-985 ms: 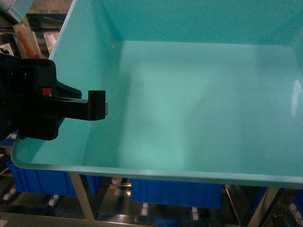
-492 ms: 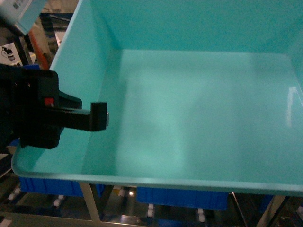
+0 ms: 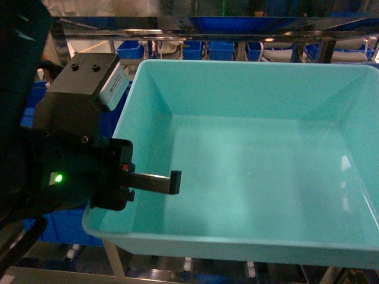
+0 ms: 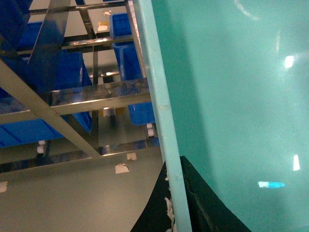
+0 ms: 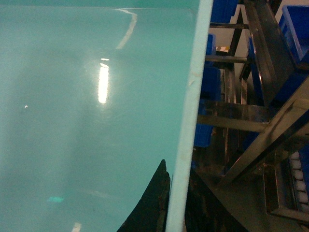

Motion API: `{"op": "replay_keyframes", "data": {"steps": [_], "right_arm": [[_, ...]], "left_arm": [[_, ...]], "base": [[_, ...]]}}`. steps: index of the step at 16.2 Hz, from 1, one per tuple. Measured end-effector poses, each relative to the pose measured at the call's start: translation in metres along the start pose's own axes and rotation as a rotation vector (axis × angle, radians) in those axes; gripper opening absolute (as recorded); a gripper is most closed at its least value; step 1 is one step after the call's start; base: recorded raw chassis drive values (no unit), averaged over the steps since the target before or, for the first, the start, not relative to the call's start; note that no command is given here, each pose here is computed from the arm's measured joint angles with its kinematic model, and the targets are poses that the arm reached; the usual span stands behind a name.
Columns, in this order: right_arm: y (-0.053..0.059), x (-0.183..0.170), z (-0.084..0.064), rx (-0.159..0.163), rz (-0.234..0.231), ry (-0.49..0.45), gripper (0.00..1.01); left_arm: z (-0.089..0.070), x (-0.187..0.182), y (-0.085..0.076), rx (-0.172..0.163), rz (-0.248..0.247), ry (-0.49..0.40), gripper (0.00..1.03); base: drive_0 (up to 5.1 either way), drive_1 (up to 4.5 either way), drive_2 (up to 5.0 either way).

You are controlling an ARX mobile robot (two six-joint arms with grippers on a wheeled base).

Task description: Organize blue bins on left shelf correctly

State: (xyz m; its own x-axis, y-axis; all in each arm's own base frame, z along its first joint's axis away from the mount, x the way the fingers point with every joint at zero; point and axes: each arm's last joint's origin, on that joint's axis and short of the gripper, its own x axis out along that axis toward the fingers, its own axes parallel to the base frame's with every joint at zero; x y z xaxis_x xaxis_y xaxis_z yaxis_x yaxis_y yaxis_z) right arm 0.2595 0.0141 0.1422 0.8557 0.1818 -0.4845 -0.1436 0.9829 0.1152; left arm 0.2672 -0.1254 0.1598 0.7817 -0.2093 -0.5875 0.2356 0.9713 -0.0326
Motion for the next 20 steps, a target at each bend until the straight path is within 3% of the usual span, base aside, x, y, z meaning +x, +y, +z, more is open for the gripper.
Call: {"op": "replay_keyframes", "data": {"steps": [2, 9, 16, 20], "right_arm": [[-0.0022, 0.0188, 0.0111, -0.009, 0.001, -0.024, 0.07], [-0.0021, 0.0188, 0.0114, -0.016, 0.001, -0.023, 0.07], [-0.0035, 0.0185, 0.0116, -0.016, -0.003, -0.025, 0.07], [-0.0001, 0.0190, 0.0117, -0.023, 0.008, -0.026, 0.07]], "left_arm": [[0.0097, 0.0136, 0.0025, -0.009, -0.005, -0.014, 0.02], [0.0095, 0.0136, 0.0026, -0.009, -0.002, -0.012, 0.02], [0.0094, 0.0135, 0.0016, -0.008, -0.004, -0.013, 0.02], [0.0089, 0.0139, 0.0046, -0.012, 0.000, -0.005, 0.02]], "base": [[0.0, 0.00, 0.0], [0.0, 0.00, 0.0], [-4.3, 4.33, 0.4], [0.0, 0.00, 0.0]]}}
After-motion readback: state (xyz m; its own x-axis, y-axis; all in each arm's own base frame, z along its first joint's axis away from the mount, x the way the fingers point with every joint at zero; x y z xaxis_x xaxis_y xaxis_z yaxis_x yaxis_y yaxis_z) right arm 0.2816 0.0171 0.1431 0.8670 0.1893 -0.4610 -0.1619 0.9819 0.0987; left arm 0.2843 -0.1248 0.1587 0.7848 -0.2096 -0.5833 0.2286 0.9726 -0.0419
